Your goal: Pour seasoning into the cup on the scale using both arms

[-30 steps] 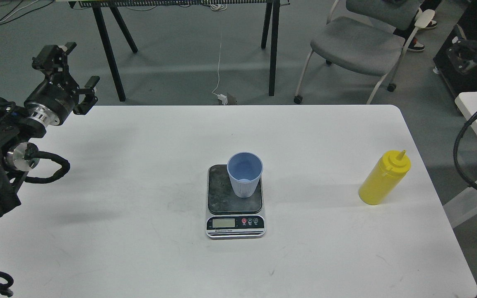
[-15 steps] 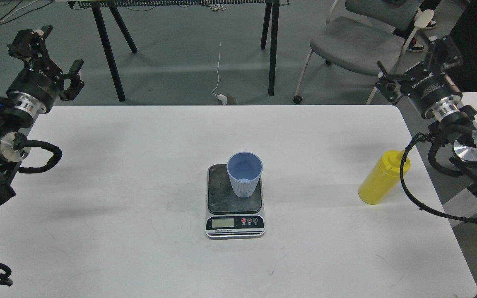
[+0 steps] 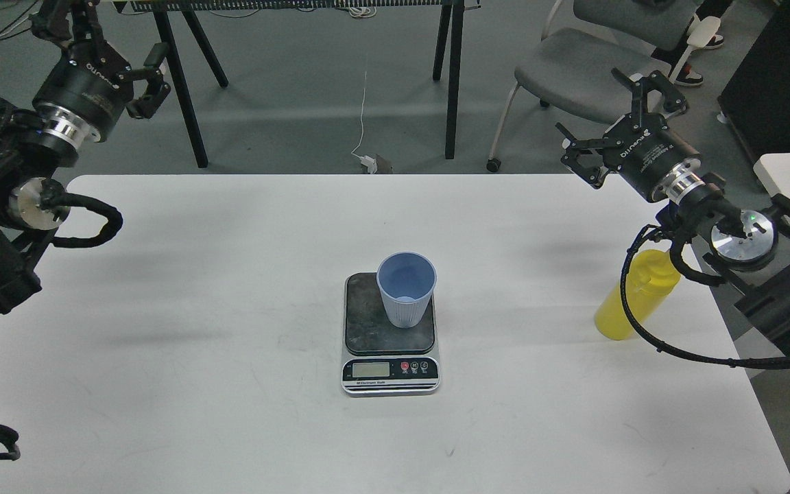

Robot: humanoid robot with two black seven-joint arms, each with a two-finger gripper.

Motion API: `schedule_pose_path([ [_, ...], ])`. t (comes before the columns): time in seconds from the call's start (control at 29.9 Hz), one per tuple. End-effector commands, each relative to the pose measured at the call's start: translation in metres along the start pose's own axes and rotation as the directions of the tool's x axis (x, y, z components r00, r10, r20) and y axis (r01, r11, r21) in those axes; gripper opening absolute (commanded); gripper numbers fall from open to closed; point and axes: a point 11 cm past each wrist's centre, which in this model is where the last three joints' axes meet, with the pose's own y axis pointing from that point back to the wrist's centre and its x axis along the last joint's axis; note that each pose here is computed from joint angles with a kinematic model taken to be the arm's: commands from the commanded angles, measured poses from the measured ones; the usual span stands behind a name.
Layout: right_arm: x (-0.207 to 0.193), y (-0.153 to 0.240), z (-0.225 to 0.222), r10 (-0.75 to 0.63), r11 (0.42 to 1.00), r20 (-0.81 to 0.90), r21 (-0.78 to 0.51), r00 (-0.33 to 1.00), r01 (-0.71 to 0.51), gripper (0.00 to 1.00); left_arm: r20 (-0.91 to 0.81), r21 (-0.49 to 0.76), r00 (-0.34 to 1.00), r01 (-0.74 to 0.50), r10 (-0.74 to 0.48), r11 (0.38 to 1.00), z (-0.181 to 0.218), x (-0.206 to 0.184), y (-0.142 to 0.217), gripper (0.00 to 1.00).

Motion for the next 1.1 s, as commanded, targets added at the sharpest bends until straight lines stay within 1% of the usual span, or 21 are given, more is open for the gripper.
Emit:
schedule_pose_path([
  [0.0, 0.0, 0.001, -0.001, 0.001, 1.0, -0.007, 0.001, 1.0, -0.001, 0.99, 0.072, 0.048, 0.989, 0.124, -0.127, 0.991, -0.005, -0.03, -0.008, 0.99],
  [0.1, 0.001, 0.002, -0.003, 0.003, 1.0, -0.011, 0.003, 1.0, -0.003, 0.99, 0.15, 0.09, 0.95, 0.261, -0.273, 0.961, -0.004, -0.064, -0.013, 0.99],
  [0.2, 0.002, 0.002, -0.005, 0.005, 1.0, -0.013, 0.006, 1.0, -0.005, 0.99, 0.266, 0.17, 0.865, 0.391, -0.424, 0.904, 0.0, -0.091, -0.007, 0.99],
  [0.27, 0.004, 0.004, -0.008, 0.01, 1.0, -0.021, 0.008, 1.0, -0.01, 0.99, 0.346, 0.266, 0.771, 0.466, -0.535, 0.844, -0.005, -0.108, 0.002, 0.99],
  [0.33, 0.004, 0.005, -0.011, 0.012, 1.0, -0.024, 0.011, 1.0, -0.012, 0.99, 0.425, 0.354, 0.644, 0.528, -0.636, 0.772, -0.003, -0.127, 0.005, 0.99],
  [0.4, 0.004, 0.005, -0.011, 0.012, 1.0, -0.024, 0.011, 1.0, -0.012, 0.99, 0.457, 0.427, 0.539, 0.566, -0.708, 0.706, -0.008, -0.143, 0.011, 0.99],
  [0.47, 0.005, 0.007, -0.013, 0.015, 1.0, -0.028, 0.014, 1.0, -0.014, 0.99, 0.473, 0.496, 0.449, 0.575, -0.758, 0.65, -0.014, -0.151, 0.016, 0.99],
  [0.6, 0.007, 0.008, -0.016, 0.019, 1.0, -0.033, 0.018, 0.999, -0.019, 0.99, 0.457, 0.619, 0.302, 0.568, -0.837, 0.543, -0.037, -0.162, 0.024, 0.99],
  [0.67, 0.006, 0.009, -0.016, 0.019, 1.0, -0.033, 0.018, 0.999, -0.018, 0.99, 0.44, 0.663, 0.235, 0.567, -0.867, 0.49, -0.051, -0.171, 0.027, 0.99],
  [0.7, 0.007, 0.009, -0.017, 0.02, 1.0, -0.034, 0.019, 0.999, -0.019, 0.99, 0.431, 0.672, 0.218, 0.569, -0.875, 0.473, -0.055, -0.175, 0.027, 0.99],
  [0.74, 0.007, 0.01, -0.018, 0.022, 1.0, -0.036, 0.02, 0.999, -0.021, 0.99, 0.424, 0.676, 0.209, 0.574, -0.881, 0.462, -0.059, -0.179, 0.027, 0.99],
  [0.94, 0.01, 0.012, -0.022, 0.028, 0.999, -0.042, 0.026, 0.999, -0.027, 0.99, 0.42, 0.679, 0.182, 0.586, -0.889, 0.442, -0.067, -0.191, 0.025, 0.99],
  [1.0, 0.01, 0.012, -0.022, 0.028, 0.999, -0.042, 0.026, 0.999, -0.027, 0.99, 0.43, 0.703, 0.146, 0.565, -0.891, 0.432, -0.078, -0.19, 0.026, 0.99],
  [1.07, 0.01, 0.013, -0.023, 0.03, 0.999, -0.044, 0.027, 0.999, -0.029, 0.99, 0.439, 0.75, 0.098, 0.508, -0.893, 0.424, -0.097, -0.183, 0.029, 0.99],
])
